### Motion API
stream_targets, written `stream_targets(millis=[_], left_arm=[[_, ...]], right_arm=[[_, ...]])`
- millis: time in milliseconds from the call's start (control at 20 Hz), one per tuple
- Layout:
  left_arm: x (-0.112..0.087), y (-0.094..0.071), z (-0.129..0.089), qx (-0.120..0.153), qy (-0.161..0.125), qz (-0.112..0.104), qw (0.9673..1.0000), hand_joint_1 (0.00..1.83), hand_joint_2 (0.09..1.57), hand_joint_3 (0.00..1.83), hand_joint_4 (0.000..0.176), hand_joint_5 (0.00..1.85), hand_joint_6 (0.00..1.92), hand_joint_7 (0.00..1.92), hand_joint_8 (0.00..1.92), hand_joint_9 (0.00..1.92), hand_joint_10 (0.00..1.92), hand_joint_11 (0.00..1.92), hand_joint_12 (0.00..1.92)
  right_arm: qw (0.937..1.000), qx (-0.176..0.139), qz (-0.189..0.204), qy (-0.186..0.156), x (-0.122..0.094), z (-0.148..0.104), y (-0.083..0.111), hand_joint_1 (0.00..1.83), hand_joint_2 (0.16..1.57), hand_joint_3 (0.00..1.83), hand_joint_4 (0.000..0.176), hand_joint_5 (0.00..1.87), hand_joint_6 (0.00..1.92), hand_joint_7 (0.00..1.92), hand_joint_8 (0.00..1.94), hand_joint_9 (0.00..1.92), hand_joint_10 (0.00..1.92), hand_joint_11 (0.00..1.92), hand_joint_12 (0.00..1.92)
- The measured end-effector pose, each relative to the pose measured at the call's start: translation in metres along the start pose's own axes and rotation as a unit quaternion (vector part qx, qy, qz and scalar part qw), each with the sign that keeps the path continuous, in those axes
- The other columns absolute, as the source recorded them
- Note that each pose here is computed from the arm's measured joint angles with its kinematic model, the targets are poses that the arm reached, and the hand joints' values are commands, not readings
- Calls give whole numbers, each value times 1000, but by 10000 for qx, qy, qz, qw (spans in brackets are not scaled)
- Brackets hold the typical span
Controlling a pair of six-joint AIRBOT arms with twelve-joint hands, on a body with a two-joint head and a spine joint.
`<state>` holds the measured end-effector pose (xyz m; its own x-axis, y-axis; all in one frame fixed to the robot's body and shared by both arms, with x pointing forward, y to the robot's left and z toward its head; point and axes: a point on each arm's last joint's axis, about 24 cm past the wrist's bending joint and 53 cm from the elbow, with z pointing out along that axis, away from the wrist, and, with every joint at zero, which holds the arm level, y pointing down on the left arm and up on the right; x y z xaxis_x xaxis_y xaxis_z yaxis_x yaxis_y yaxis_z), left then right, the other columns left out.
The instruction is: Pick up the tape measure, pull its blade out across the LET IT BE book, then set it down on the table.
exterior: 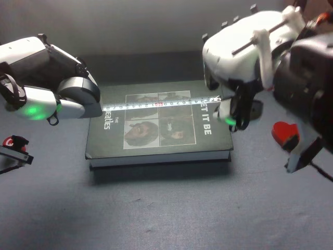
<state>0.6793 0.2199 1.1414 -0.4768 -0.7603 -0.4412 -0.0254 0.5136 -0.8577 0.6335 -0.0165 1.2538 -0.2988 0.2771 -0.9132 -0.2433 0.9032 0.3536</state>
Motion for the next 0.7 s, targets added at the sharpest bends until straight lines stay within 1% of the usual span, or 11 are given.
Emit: stream_targets(millis=[50, 100, 200, 300, 350, 400, 500, 550, 600, 650, 700], left_arm=[[0, -1, 0, 6, 2, -3, 10000, 1386, 1082, 0, 0, 1013, 698, 1050, 891, 986, 1203, 1029, 1066], [0, -2, 1, 12, 7, -18, 10000, 1385, 1089, 1, 0, 984, 730, 1048, 904, 972, 1220, 1020, 1078], [-5, -6, 1, 75, -59, -113, 9999, 1383, 1096, 0, 0, 957, 759, 1044, 918, 954, 1245, 1014, 1089], [-7, -5, 2, 57, -76, -164, 9998, 1383, 1097, 0, 0, 957, 759, 1043, 921, 951, 1248, 1024, 1096], [-8, -6, 2, 53, -71, -183, 9998, 1383, 1097, 0, 0, 958, 760, 1042, 924, 950, 1251, 1020, 1095], [-8, -7, 2, 72, -82, -216, 9997, 1383, 1097, 0, 0, 958, 761, 1042, 924, 950, 1251, 1015, 1093], [-7, -7, 3, 82, -33, -211, 9997, 1383, 1098, 0, 0, 953, 761, 1041, 930, 949, 1248, 1010, 1087], [-7, -6, 4, 64, -19, -261, 9996, 1392, 1073, 0, 0, 1027, 631, 1102, 841, 1015, 1196, 1019, 1080], [-6, -7, 4, 62, -9, -249, 9997, 1392, 1073, 0, 0, 1027, 631, 1102, 841, 1015, 1196, 1019, 1080], [-6, -6, 4, 58, -5, -245, 9997, 1396, 1058, 2, 0, 1057, 576, 1128, 798, 1041, 1166, 1027, 1065], [-6, -7, 4, 63, -8, -247, 9997, 1396, 1058, 2, 0, 1057, 576, 1128, 798, 1041, 1166, 1027, 1065]], right_arm=[[10000, -25, 8, -6, 0, 0, 2, 993, 1116, 4, 0, 850, 26, 878, 16, 852, 46, 372, 1072], [9999, -107, -72, -115, -5, 0, 7, 996, 1118, 5, 0, 849, 25, 879, 16, 853, 46, 370, 1071], [9992, -219, 6, -343, -23, 0, 17, 998, 1119, 3, 0, 837, 16, 880, 13, 851, 42, 364, 1072], [9986, -198, 6, -482, -33, 3, 19, 999, 1119, 3, 0, 835, 14, 881, 13, 852, 41, 393, 1085], [9986, -111, 22, -513, -36, 8, 15, 999, 1119, 2, 0, 836, 13, 881, 11, 866, 45, 417, 1097], [9987, -43, 54, -497, -36, 12, 12, 1001, 1120, 2, 0, 836, 12, 878, 9, 873, 47, 417, 1097], [9990, 67, 161, -404, -34, 21, 6, 1003, 1119, 1, 0, 841, 13, 871, 5, 863, 41, 406, 1093], [9991, 132, 217, -330, -31, 26, 3, 1005, 1119, 1, 0, 842, 13, 868, 3, 848, 33, 410, 1098], [9991, 156, 235, -307, -31, 30, 2, 1005, 1119, 1, 0, 842, 13, 868, 3, 848, 33, 410, 1098], [9991, 159, 257, -291, -31, 34, 2, 1007, 1120, 1, 0, 845, 13, 871, 4, 861, 37, 431, 1111], [9992, 114, 270, -285, -30, 35, 6, 1007, 1120, 1, 0, 845, 13, 871, 4, 861, 37, 431, 1111]])
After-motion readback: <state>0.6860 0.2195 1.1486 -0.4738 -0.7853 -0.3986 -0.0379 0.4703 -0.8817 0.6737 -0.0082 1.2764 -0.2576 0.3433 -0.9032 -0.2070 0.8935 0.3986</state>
